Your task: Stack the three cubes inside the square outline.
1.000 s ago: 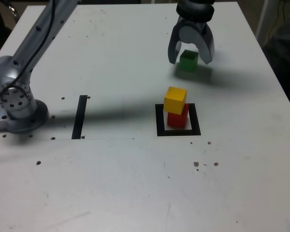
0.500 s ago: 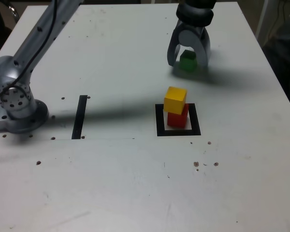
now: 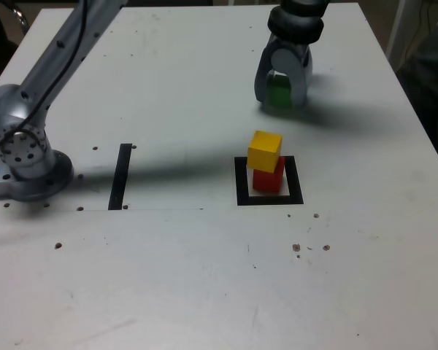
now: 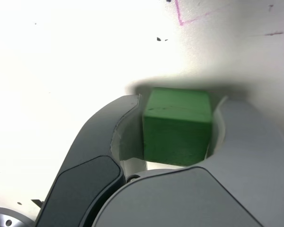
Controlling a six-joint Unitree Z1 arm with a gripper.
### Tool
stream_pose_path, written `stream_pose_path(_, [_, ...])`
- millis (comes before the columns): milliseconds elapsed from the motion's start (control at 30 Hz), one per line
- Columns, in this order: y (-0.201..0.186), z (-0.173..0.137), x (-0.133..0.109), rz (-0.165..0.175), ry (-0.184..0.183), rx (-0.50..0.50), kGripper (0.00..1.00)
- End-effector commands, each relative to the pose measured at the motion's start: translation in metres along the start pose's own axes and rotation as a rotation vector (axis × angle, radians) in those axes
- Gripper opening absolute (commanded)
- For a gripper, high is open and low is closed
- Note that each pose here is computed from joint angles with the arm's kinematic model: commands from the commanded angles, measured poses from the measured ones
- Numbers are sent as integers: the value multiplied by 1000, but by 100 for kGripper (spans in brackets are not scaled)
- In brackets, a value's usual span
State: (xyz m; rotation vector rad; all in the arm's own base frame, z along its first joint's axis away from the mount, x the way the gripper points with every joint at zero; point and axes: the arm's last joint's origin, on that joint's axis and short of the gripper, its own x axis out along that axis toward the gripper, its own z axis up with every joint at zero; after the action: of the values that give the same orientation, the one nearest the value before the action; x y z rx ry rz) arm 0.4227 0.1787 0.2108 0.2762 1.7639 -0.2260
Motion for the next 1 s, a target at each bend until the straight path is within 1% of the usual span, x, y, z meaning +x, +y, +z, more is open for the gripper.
stream_pose_path(0, [-1,1,4,-9,17,10,11])
stream_pose_path(233, [-6,-4,-16,11,13,21,11])
stream_pose_path(333, [-14,-7,-37,28,4,33,11])
stream_pose_path(433, [-28,-11,-65,62,-25,45,11])
stream_pose_path(500, [-40,-15,-85,86,-54,48,11])
stream_pose_path(567, [-53,-20,-102,102,-84,48,11])
stream_pose_path(667, [-72,-25,-118,100,-114,52,11])
stream_pose_path(767, [-96,-26,-128,87,-129,63,11])
stream_pose_path(867, [-121,-27,-133,77,-128,74,11])
stream_pose_path(967, [-148,-26,-133,71,-108,80,11])
